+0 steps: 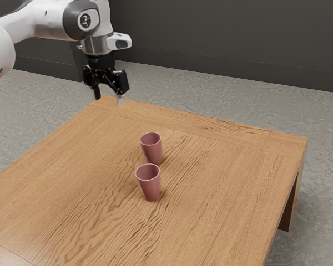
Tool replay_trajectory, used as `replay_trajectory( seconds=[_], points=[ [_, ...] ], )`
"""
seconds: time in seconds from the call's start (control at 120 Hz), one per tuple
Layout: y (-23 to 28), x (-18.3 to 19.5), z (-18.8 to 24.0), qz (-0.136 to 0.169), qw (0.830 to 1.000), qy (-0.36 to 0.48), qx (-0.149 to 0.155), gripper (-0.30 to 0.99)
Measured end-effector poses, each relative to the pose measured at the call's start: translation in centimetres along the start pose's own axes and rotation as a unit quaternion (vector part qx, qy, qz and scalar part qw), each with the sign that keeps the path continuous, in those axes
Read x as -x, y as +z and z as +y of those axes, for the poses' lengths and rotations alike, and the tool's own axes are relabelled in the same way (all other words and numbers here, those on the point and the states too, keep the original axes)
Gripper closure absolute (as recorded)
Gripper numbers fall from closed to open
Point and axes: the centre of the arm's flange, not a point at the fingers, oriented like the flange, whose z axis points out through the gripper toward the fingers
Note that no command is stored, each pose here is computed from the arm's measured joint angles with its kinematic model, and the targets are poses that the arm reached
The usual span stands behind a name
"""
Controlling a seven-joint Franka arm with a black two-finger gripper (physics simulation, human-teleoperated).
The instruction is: Place the left cup onto the right cup
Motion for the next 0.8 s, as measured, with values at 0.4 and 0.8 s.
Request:
replay_trajectory(
  seconds=[0.4, 0.8],
  points=[
    [3.3, -4.9, -0.7, 0.005, 1.0, -0.004, -0.014, 0.0],
    [5.4, -8.5, -0.8, 0.028, 0.999, -0.002, -0.025, 0.0]
  ],
)
